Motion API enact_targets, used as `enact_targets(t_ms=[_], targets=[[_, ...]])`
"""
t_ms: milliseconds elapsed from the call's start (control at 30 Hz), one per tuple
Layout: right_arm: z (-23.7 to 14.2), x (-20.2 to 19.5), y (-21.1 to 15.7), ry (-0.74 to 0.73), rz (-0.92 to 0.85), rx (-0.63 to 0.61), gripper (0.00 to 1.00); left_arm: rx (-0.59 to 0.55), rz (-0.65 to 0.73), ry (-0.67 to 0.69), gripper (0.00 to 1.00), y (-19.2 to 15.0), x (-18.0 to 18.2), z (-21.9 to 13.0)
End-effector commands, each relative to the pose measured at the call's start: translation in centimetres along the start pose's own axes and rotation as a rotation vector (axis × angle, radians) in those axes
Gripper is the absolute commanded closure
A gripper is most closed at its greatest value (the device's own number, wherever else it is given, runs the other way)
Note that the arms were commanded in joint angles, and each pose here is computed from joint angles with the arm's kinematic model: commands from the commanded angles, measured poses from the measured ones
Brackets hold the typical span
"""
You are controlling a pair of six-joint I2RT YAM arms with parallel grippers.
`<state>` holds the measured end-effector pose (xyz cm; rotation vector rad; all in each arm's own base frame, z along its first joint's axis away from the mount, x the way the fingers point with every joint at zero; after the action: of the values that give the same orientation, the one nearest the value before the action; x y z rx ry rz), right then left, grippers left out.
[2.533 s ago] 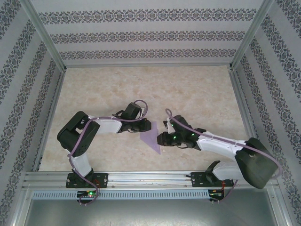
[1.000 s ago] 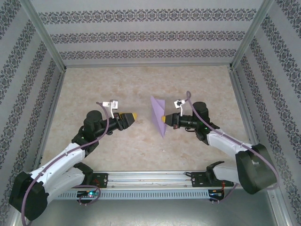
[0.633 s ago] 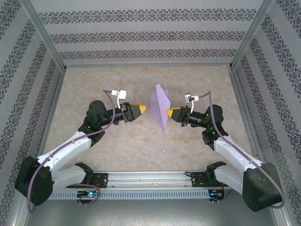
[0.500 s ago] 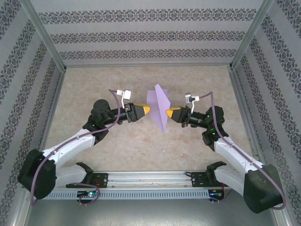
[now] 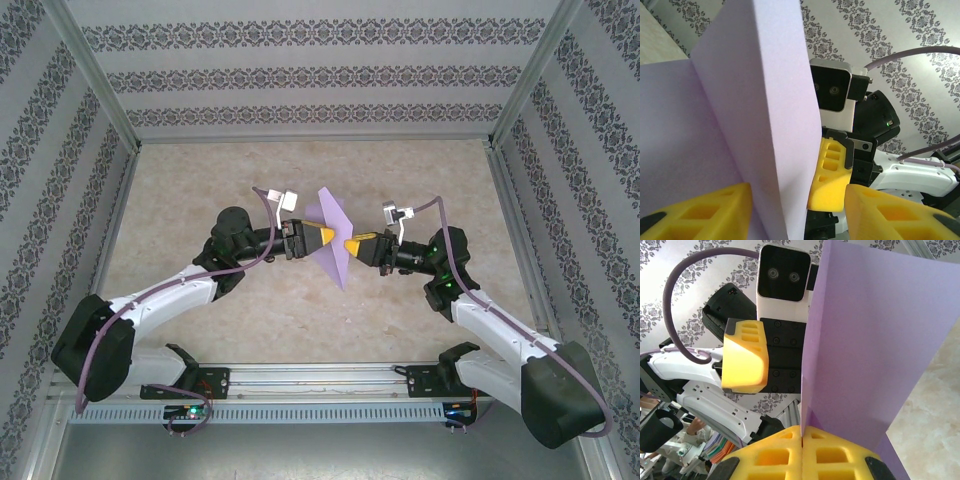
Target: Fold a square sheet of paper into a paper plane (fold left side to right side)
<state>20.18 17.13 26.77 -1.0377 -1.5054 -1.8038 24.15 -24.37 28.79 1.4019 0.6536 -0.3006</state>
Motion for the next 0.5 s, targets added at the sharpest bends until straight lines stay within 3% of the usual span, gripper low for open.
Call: enact_targets(t_ms=[0, 467], targets=[[0.18, 0.43, 0.07, 0.024, -0.046, -0.007, 1.00, -0.036, 0.065, -0.029, 0.54, 1.19, -1.12, 0.36], [0.38, 0.19, -0.01, 0.018, -0.030, -0.007, 1.00, -0.028, 0.082, 0.058, 0.87, 0.68, -0.61, -0.24]])
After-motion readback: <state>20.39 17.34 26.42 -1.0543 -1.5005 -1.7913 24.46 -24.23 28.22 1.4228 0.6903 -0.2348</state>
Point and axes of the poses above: each hand's point on the last joint's axis, 136 mm out from that joint toward the fingers, its own z axis out along the fingers, its own x axis along the line the jaws close on, y = z × x, the point moved 7 cm from there along -z, back along the fingers, and after that the axes turned 14 degrees about z, right-handed, at the moved point
